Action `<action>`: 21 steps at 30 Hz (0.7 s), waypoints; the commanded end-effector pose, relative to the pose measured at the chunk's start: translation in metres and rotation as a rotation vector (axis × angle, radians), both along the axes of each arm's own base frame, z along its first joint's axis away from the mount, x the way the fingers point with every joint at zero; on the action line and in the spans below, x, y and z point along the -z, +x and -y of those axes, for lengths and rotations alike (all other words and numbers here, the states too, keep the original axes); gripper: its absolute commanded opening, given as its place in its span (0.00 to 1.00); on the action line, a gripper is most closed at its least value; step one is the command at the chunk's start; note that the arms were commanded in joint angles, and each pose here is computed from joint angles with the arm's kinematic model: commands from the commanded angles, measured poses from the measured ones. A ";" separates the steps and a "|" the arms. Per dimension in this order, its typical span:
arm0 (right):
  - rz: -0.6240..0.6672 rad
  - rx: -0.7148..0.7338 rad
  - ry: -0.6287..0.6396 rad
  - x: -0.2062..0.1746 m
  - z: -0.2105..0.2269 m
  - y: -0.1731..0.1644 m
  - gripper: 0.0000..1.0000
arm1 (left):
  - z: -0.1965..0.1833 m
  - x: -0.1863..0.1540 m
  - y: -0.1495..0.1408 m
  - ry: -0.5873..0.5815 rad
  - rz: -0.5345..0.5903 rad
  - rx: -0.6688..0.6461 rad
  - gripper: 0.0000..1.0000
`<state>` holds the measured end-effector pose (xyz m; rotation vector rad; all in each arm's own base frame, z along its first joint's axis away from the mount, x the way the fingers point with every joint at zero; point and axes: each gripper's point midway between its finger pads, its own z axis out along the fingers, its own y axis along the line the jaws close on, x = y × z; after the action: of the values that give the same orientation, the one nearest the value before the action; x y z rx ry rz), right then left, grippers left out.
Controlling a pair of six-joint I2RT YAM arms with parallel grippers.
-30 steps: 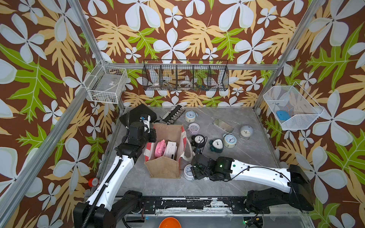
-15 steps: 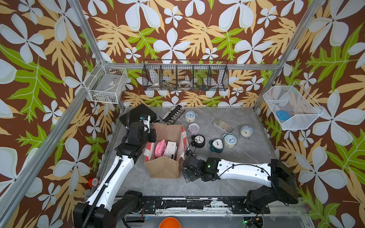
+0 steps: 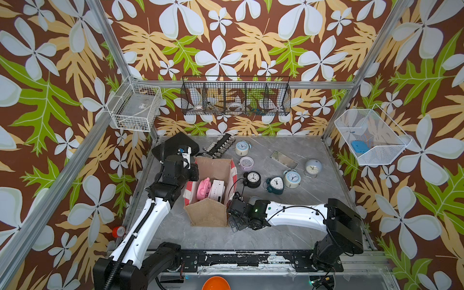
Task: Put the alarm clock into the canvas bag
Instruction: Pick up the alarm from the center of the board.
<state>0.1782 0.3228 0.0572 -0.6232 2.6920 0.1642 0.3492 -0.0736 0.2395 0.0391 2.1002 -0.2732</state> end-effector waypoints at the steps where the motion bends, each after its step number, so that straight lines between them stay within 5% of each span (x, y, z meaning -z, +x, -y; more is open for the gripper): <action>1: 0.009 0.009 -0.009 0.003 -0.001 0.003 1.00 | 0.001 -0.002 -0.001 -0.007 0.001 0.006 0.00; 9: -0.002 0.014 -0.063 0.017 0.001 0.004 0.98 | 0.001 -0.002 -0.001 -0.007 0.002 0.007 0.00; 21: -0.002 0.017 -0.051 0.013 0.002 0.003 0.84 | 0.001 -0.003 -0.001 -0.005 0.005 0.006 0.00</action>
<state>0.1800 0.3224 0.0406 -0.6265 2.7184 0.0963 0.3486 -0.0739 0.2398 0.0405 2.1003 -0.2756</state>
